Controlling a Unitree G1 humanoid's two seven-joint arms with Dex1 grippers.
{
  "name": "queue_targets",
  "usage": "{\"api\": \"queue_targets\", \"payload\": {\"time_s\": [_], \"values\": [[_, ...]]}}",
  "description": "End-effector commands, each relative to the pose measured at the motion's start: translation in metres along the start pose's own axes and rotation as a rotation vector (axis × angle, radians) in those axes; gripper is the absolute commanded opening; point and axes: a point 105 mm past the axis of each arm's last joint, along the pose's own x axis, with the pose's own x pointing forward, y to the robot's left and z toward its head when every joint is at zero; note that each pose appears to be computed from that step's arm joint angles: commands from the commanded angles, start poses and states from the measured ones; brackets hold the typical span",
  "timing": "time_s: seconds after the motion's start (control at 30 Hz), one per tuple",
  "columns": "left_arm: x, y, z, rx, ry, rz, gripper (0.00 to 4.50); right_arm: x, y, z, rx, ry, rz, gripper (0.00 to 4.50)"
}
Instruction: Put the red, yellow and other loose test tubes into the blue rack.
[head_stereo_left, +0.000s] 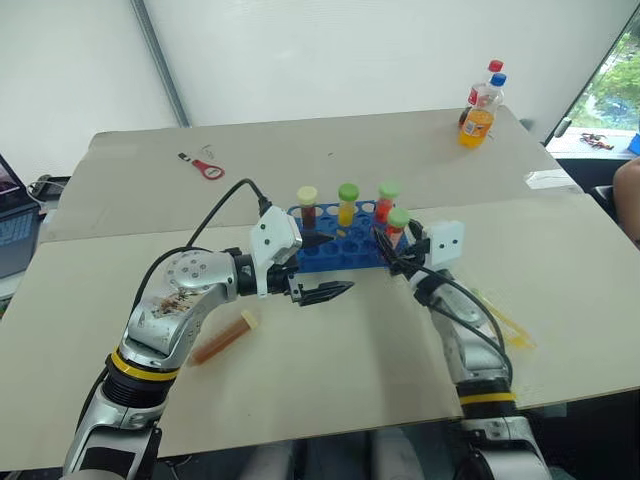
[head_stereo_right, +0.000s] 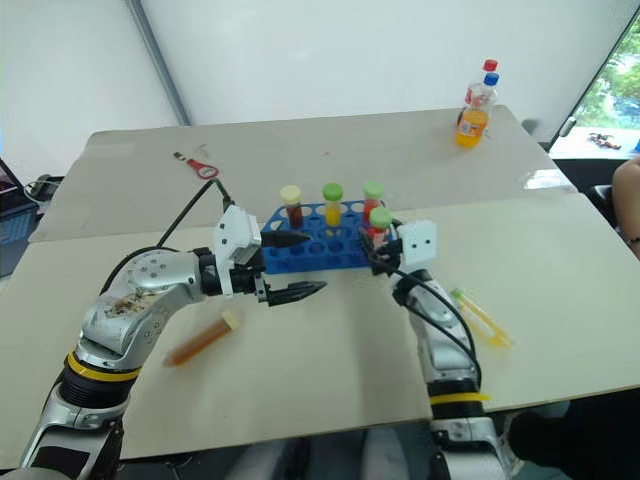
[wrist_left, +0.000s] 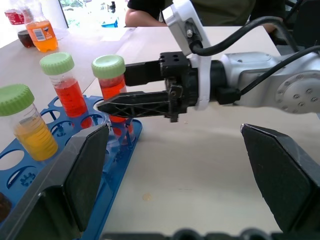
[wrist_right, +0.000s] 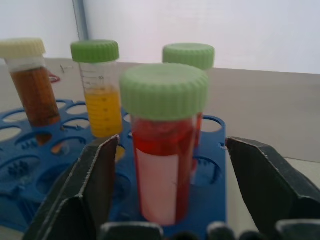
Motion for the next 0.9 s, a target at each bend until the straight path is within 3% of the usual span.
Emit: {"api": "queue_targets", "payload": {"time_s": [0.03, 0.17, 0.33, 0.43, 0.57, 0.9], "values": [[-0.001, 0.0, 0.0, 0.055, 0.03, 0.003, 4.5, -0.021, -0.008, 0.025, -0.04, -0.011, 0.032, 3.73], [-0.006, -0.004, -0.003, 0.082, 0.068, -0.033, 4.5, -0.055, -0.012, 0.053, -0.107, 0.062, 0.138, 3.73], [-0.011, -0.022, -0.002, 0.128, 0.105, -0.175, 4.5, -0.087, -0.02, 0.061, -0.204, 0.341, 0.24, 3.73], [-0.013, -0.041, -0.001, 0.157, 0.112, -0.313, 4.5, -0.104, -0.046, 0.049, -0.251, 0.655, 0.227, 3.73], [-0.011, -0.056, 0.002, 0.166, 0.092, -0.412, 4.5, -0.117, -0.071, 0.041, -0.247, 0.884, 0.193, 3.73], [-0.003, -0.058, -0.004, 0.179, 0.071, -0.444, 4.5, -0.114, -0.089, 0.015, -0.203, 1.081, 0.272, 3.73]]}}
